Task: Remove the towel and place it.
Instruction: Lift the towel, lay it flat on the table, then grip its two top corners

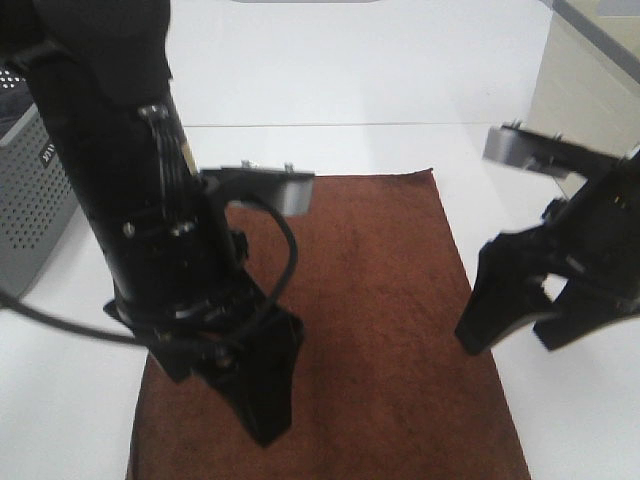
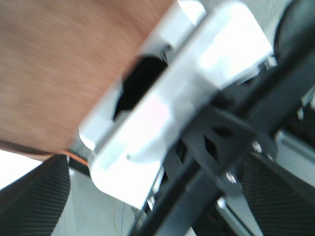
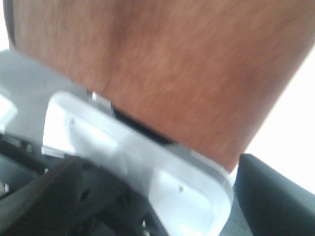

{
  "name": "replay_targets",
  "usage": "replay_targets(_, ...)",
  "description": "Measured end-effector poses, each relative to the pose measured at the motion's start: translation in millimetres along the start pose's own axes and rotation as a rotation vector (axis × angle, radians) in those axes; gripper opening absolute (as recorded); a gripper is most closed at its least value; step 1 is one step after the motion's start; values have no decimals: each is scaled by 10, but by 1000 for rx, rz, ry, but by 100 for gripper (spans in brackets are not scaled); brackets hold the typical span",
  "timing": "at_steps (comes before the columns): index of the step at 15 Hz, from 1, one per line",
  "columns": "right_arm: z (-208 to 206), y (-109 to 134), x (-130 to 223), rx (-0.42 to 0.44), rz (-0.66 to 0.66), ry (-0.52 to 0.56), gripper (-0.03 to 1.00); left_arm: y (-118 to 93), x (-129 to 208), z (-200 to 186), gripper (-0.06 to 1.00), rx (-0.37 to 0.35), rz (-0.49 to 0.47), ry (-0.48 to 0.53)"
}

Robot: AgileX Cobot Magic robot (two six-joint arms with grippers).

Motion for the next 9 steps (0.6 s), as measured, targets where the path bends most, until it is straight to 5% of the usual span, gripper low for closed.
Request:
replay_targets(5,-685,-157,-1072,49,-23,-253,82,1080,-579,-802,87,-109,-178,-347)
replay_targets(9,-674,-271,-1840,101,-53,-229,82,1936,-835,-1053,87,-164,-332,-484)
Point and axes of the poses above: a point on each arm's last joint axis where the gripper is mounted, z pointing out along that axis toward the gripper, y along the wrist's bending axis when the last joint is at zero, x = y × z, the point moved 9 cm from there along z, pointing out along that axis toward the gripper, and after that the axes turned 6 degrees about z, right-handed, at the moved point
